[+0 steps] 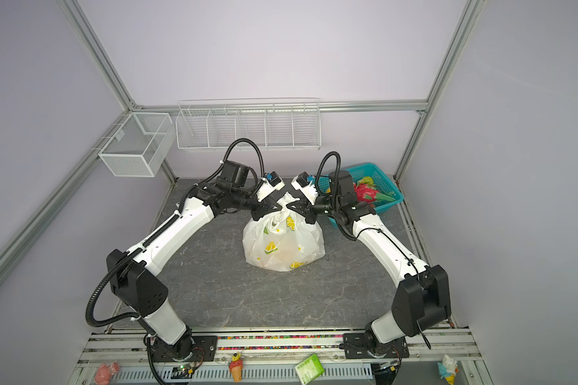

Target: Place the fake fruits into the plastic bag and tie a complex knot

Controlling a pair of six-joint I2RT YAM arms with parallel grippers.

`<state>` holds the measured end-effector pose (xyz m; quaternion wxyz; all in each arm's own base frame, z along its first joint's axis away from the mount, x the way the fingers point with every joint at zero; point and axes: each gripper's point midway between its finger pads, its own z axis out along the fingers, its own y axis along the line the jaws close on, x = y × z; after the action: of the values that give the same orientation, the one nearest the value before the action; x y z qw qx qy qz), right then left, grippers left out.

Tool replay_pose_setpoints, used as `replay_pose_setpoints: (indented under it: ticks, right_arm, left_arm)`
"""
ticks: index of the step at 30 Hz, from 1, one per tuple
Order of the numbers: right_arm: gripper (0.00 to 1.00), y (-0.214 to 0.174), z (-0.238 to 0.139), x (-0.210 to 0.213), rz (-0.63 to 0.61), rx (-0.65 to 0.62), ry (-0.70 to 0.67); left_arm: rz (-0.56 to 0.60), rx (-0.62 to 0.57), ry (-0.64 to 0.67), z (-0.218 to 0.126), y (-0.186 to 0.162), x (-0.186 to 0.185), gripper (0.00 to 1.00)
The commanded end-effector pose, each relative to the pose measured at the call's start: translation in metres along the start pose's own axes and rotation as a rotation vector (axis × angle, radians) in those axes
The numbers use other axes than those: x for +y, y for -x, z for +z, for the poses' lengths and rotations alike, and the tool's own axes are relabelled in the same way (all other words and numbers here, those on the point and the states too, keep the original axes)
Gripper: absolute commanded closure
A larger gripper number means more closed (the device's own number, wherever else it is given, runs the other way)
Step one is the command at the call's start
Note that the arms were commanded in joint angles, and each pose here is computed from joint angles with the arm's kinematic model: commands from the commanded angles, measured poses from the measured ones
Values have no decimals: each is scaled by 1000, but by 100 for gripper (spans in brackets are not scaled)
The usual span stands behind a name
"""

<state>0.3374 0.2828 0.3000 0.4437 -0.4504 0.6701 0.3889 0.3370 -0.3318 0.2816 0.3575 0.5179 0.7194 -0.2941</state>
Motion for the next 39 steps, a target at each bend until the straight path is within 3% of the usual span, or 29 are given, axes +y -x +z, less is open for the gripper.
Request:
replay_pose_setpoints:
  ticks: [1,4,8,10,13,25,31,33,36,39]
  right_arm:
    - [93,11,1,-2,-17,-45,4]
    - [94,11,2,-4,-10,-46,1]
    - [93,10,0,-1,-29,-39,8]
    - [93,10,-2,2,-39,-38,19]
    - [93,13,-3,7,-48,-44,41]
    - [93,16,-2,9,-34,-75,61]
    - [93,11,-2,0,-33,-53,9]
    - [93,7,-2,-4,-34,-37,-19]
    - [86,4,-3,-8,-38,-22,-47]
    - [72,-1,-2,-10,-42,-5,-55]
  left_arm:
    - [3,7,16,3,-4,6,100]
    - [2,7,24,2,-6,6,100]
    - [21,45,24,2,-14,5,71]
    - [34,72,30,2,-20,6,64]
    - [38,108,46,4,-27,11,63]
    - [22,67,-3,14,-21,10,72]
    - [33,40,-3,8,-12,7,97]
    - [35,33,21,4,-11,8,100]
    - [42,18,68,-4,-8,11,100]
    - [59,6,115,-12,-7,13,100]
